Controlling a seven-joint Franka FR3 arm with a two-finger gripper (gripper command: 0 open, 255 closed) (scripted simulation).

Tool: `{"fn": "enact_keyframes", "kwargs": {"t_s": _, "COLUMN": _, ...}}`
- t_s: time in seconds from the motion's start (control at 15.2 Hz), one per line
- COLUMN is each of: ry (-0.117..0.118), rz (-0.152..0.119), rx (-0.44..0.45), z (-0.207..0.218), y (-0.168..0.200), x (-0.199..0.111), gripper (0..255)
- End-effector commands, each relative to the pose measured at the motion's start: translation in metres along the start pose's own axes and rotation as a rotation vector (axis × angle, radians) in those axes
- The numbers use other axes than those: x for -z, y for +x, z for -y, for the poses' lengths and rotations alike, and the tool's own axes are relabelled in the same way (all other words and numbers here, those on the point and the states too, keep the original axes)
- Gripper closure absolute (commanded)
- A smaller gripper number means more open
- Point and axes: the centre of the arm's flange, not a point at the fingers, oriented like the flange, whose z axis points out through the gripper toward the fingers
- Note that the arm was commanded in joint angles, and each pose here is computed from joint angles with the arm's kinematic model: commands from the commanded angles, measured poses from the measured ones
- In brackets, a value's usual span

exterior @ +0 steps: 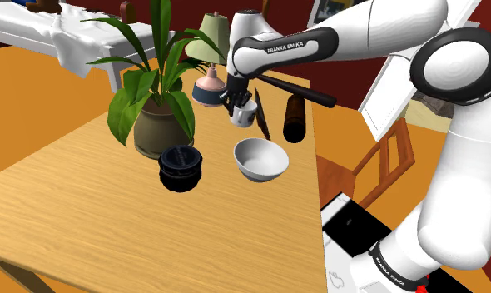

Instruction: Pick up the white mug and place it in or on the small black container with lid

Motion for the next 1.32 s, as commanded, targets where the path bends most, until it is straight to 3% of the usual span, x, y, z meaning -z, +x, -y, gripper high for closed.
{"fn": "enact_keyframes", "kwargs": {"t_s": 0.0, "ry": 0.0, "rz": 0.0, "rx": 0.0, "z": -0.002, "y": 0.001, "x": 0.01, "gripper": 255}}
{"fn": "enact_keyframes", "kwargs": {"t_s": 1.06, "ry": 0.0, "rz": 0.0, "rx": 0.0, "z": -0.007, "y": 0.01, "x": 0.091, "gripper": 255}}
{"fn": "enact_keyframes", "kwargs": {"t_s": 1.25, "ry": 0.0, "rz": 0.0, "rx": 0.0, "z": 0.028, "y": -0.008, "x": 0.096, "gripper": 255}}
